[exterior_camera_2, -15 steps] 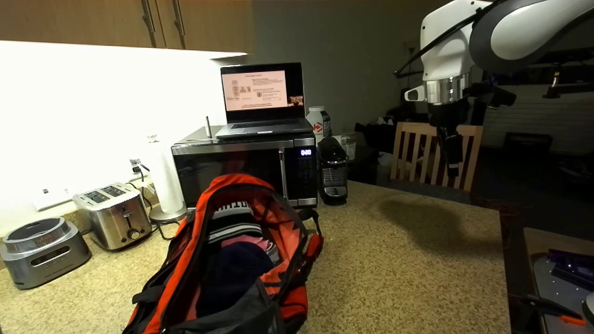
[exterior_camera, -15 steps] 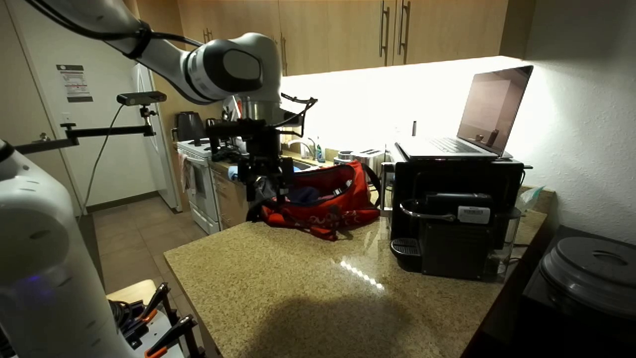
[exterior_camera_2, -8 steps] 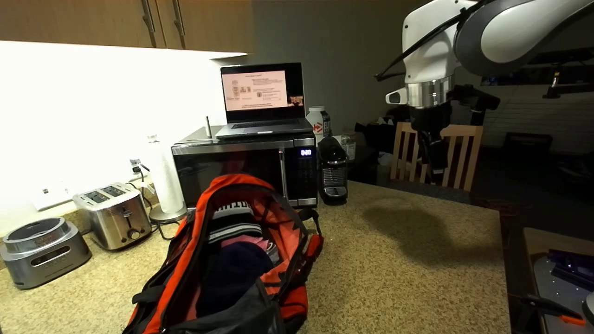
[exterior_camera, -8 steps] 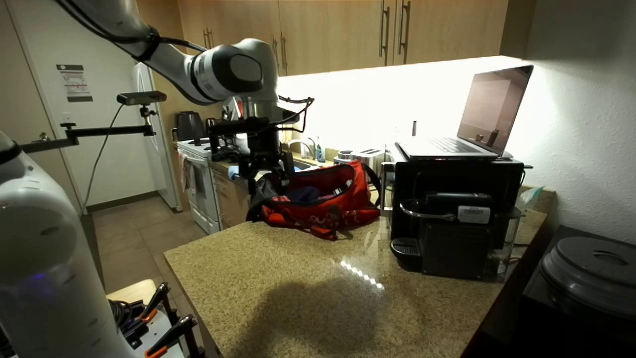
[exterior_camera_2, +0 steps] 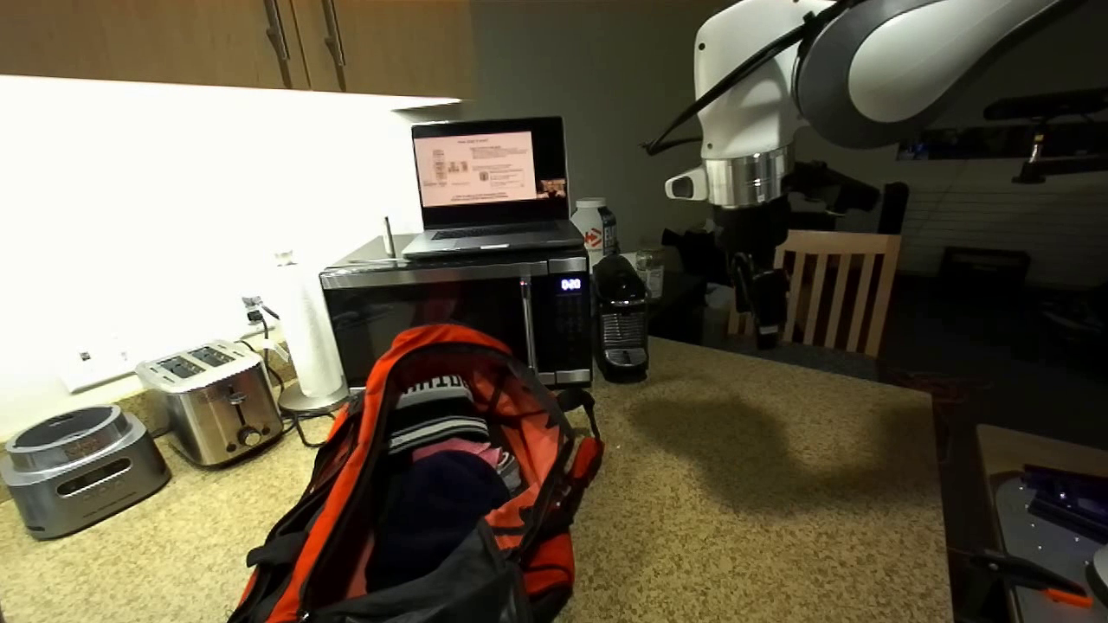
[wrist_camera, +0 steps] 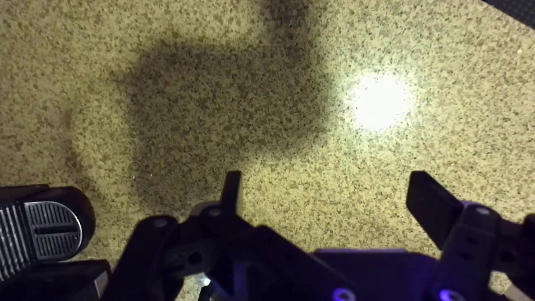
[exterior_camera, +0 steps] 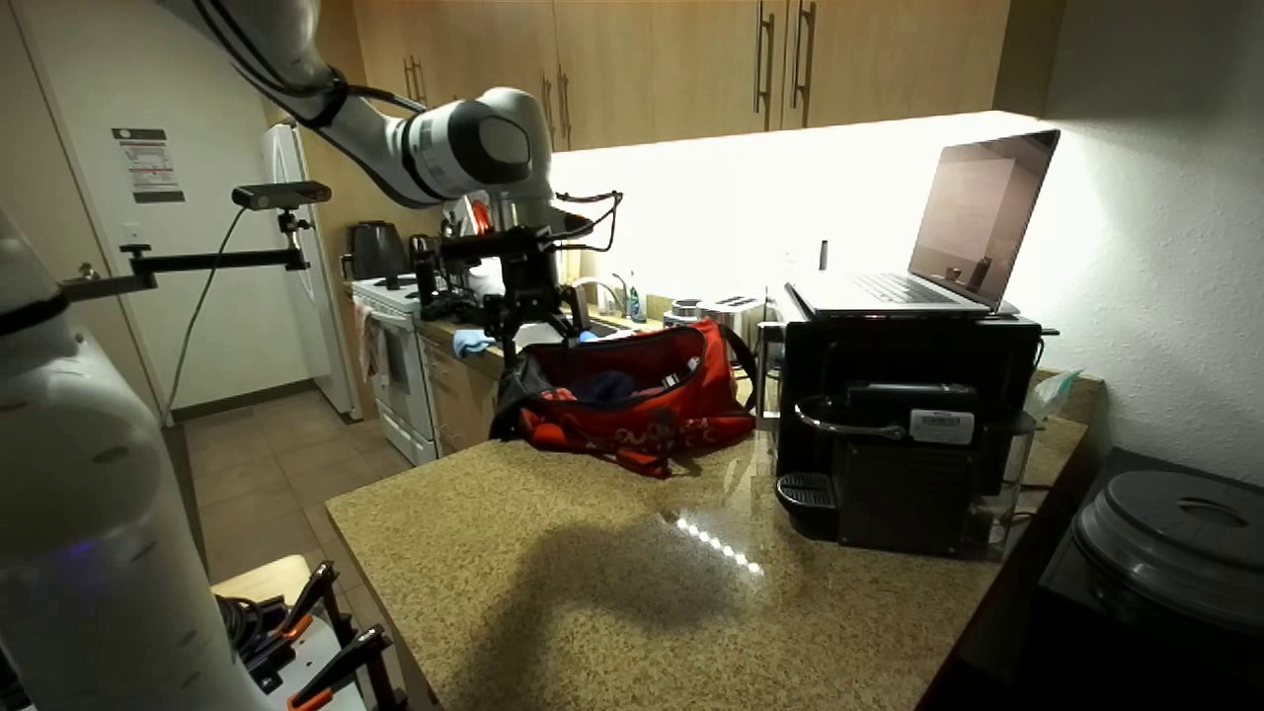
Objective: Remove the head sock from the bag and put it on the counter
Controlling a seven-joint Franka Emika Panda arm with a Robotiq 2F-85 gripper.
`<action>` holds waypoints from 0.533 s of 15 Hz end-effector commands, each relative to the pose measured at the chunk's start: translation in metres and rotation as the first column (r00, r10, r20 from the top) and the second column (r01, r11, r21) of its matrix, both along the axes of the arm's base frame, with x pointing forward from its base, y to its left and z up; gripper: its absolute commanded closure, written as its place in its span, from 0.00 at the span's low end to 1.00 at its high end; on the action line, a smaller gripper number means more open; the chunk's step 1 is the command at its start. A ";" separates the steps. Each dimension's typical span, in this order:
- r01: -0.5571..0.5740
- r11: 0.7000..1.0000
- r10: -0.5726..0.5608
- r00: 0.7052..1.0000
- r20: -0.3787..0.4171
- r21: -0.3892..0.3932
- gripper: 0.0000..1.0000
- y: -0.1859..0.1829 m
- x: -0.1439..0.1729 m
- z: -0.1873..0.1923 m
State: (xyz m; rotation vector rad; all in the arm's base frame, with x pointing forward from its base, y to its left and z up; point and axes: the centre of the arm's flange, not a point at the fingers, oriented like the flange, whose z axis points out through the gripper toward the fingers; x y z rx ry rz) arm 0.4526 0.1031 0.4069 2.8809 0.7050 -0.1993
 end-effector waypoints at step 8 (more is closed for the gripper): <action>-0.129 0.991 0.128 0.992 0.015 0.020 0.00 0.056 0.041 -0.020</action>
